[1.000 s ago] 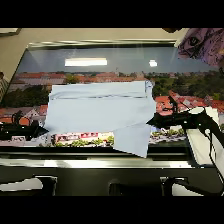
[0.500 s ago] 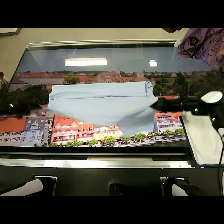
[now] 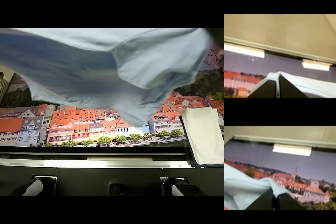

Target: Fold the clothes and pants, and hang the long-sleeved shirts on hangers.

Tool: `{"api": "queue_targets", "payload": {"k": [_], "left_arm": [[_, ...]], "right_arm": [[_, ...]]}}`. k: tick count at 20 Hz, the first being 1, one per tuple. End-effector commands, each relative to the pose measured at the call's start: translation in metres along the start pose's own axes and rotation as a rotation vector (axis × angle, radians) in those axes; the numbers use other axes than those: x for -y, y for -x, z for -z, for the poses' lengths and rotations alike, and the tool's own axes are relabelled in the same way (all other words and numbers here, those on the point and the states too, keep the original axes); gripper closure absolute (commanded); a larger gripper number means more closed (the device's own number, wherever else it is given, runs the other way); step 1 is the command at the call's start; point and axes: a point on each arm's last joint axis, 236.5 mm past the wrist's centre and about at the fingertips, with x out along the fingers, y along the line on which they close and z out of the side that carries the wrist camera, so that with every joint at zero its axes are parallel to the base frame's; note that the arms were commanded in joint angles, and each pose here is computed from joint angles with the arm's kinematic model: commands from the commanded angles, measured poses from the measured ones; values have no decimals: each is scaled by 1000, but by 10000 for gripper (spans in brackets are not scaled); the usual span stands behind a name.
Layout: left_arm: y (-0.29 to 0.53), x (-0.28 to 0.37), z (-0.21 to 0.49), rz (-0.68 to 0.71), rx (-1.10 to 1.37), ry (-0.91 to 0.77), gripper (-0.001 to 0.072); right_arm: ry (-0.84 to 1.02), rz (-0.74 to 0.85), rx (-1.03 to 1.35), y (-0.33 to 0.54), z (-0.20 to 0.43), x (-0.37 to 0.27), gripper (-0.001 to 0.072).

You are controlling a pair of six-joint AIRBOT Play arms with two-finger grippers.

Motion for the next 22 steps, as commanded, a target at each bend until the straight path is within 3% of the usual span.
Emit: {"api": "queue_targets", "payload": {"k": [1,6,10,17,22], "left_arm": [[104,9,-20,-171,182,-49,694],[130,4,6,-238,161,-47,694],[56,-8,59,-135,-119,-44,694],[-138,-90,254,-59,-717,108,694],[-263,-115,382,-59,-858,162,694]], "right_arm": [[3,80,195,107,-37,-34,685],[-96,132,269,154,-36,-40,685],[-249,151,41,81,-3,-5,685],[-503,207,-697,-133,180,104,684],[-582,212,-878,-256,313,170,684]]}}
